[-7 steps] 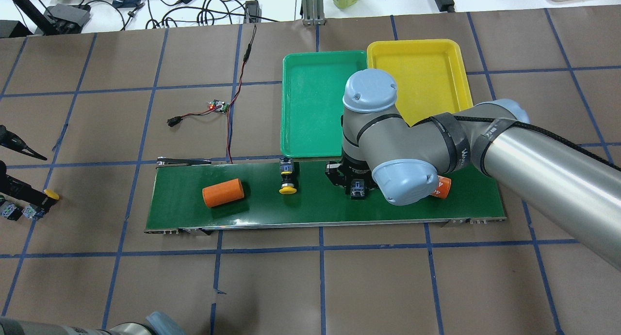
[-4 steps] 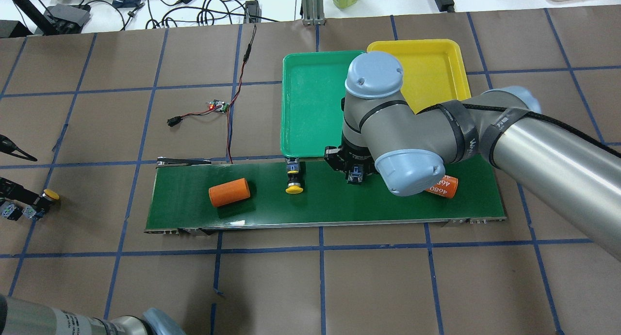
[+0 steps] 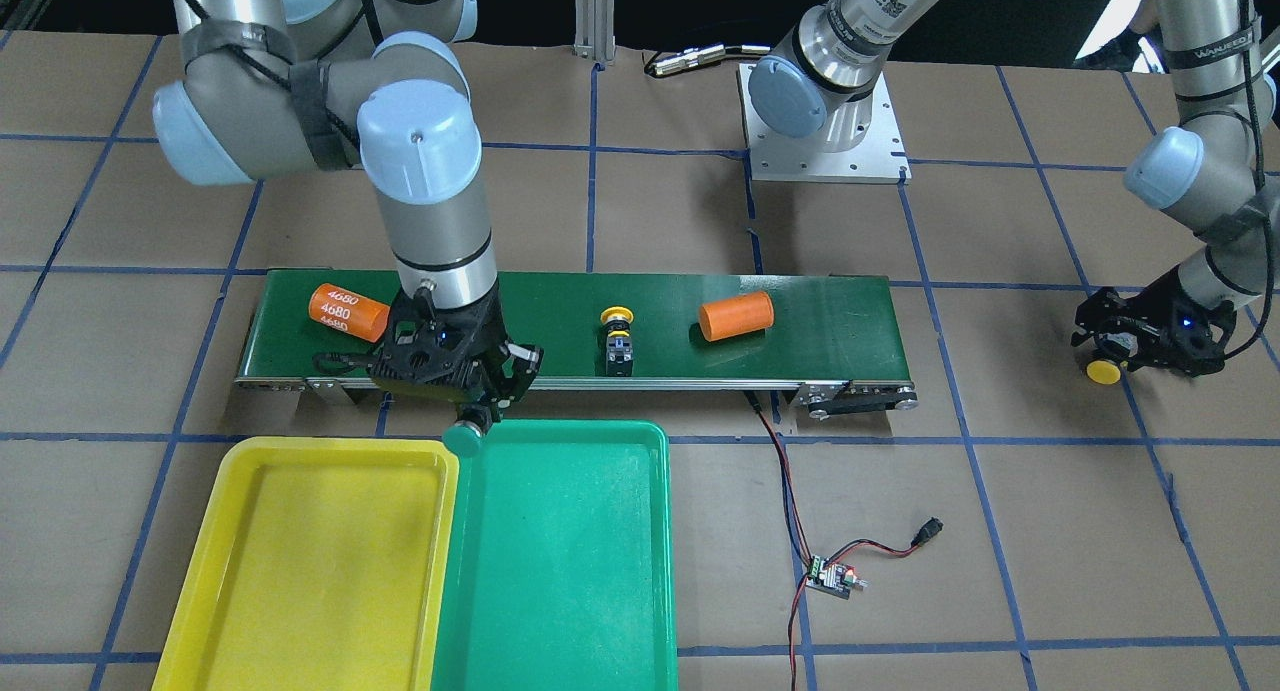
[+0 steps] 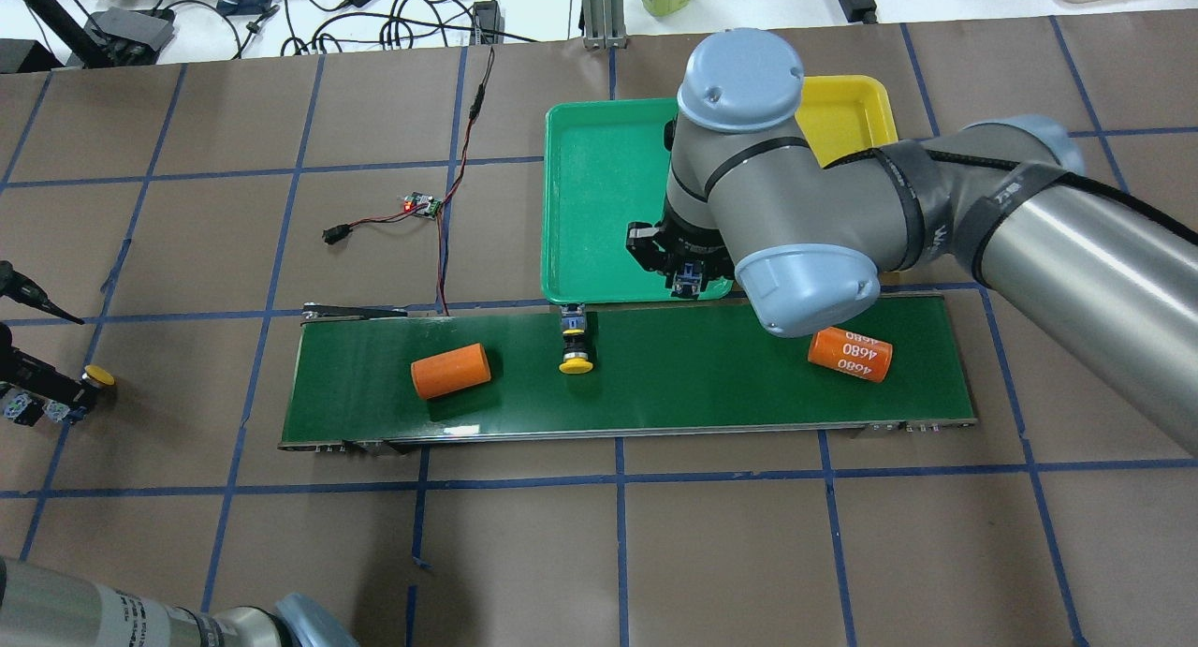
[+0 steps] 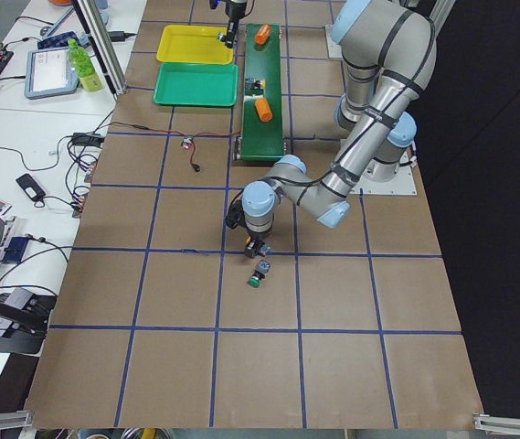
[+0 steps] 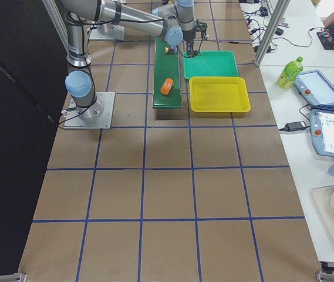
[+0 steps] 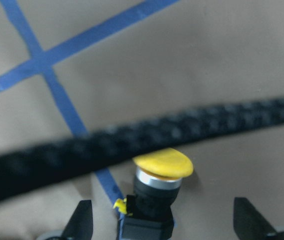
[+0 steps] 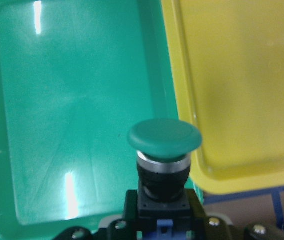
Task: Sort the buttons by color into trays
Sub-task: 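Drop green button into green tray while left gripper sets yellow button on belt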
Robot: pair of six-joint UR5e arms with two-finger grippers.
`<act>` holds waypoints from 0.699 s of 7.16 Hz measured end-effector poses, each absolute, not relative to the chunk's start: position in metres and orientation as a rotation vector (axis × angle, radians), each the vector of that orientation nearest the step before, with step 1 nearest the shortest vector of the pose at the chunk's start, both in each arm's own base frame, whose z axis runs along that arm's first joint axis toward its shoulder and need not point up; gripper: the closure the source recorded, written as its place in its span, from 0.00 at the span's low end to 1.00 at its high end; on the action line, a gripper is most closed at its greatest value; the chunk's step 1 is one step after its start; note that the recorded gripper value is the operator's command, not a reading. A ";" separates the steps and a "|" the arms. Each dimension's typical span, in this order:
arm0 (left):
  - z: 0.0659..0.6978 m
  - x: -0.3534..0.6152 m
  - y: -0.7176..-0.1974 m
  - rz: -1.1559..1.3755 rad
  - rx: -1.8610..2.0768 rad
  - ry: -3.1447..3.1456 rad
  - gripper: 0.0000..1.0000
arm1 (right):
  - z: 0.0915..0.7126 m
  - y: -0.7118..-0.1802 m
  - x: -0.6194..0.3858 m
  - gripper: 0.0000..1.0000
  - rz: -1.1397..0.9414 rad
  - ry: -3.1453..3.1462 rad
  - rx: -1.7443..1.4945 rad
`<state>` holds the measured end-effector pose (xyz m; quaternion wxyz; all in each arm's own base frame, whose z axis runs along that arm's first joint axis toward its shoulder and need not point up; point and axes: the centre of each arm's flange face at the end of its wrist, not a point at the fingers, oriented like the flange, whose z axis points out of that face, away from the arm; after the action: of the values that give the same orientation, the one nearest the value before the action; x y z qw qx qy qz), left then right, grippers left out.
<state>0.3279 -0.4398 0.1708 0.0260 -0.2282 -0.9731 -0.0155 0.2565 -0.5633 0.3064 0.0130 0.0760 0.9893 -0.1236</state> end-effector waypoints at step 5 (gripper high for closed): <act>0.227 0.280 -0.446 -0.122 -0.582 -3.064 1.00 | 0.235 -0.637 0.255 1.00 -0.336 3.074 0.174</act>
<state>0.2798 -0.4460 0.2274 0.0103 -0.1866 -0.9816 -0.0391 0.2545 -0.6365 0.2346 0.0221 0.0563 0.9923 -0.1084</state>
